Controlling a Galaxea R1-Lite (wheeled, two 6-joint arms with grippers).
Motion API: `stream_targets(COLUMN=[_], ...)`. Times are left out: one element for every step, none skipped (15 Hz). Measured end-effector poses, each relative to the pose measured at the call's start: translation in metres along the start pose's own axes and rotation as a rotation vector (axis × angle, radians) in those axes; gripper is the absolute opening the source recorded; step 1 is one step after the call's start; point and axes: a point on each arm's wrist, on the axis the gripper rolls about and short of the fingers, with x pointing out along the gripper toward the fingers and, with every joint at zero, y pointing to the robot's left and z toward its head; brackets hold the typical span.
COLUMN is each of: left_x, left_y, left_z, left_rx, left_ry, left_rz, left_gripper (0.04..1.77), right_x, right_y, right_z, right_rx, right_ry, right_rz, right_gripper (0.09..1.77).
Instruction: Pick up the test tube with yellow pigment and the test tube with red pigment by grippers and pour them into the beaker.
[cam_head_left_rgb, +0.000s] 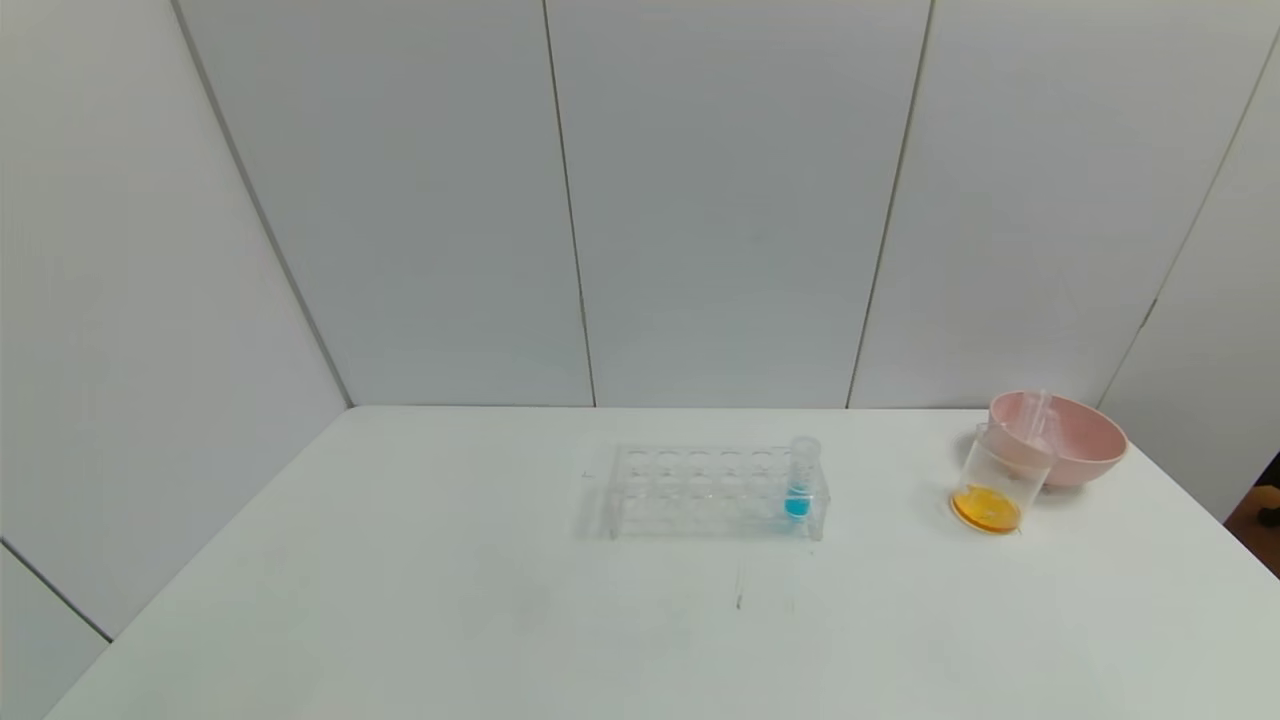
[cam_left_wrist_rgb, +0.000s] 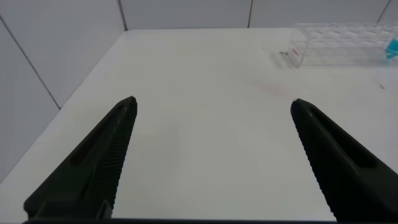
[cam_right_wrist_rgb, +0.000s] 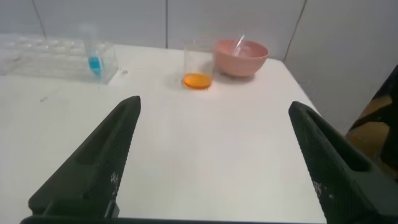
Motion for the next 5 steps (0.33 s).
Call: stream_targets(left_x=[0.0,0.0,0.0,0.0,0.0], left_y=[0.0,0.0,0.0,0.0,0.0], left_z=[0.0,0.0,0.0,0.0,0.0], left_rx=[0.0,0.0,0.0,0.0,0.0], left_ry=[0.0,0.0,0.0,0.0,0.0], left_rz=[0.0,0.0,0.0,0.0,0.0], left_gripper=[1.76,1.76,1.76,1.76,1.76], right_x=[0.001,0.002,0.002,0.003,0.003], right_y=[0.001,0.002,0.002,0.002,0.002], right_z=[-0.008,-0.015,-0.017,-0.019,-0.019], right_rx=[-0.001,0.001,0.003,0.003,0.003], right_ry=[0.021,0.058,0.06,0.067,0.066], right_rz=[0.023,0.032,0.035,0.035,0.035], right_gripper=[1.7,1.7,1.7,1.7,1.7])
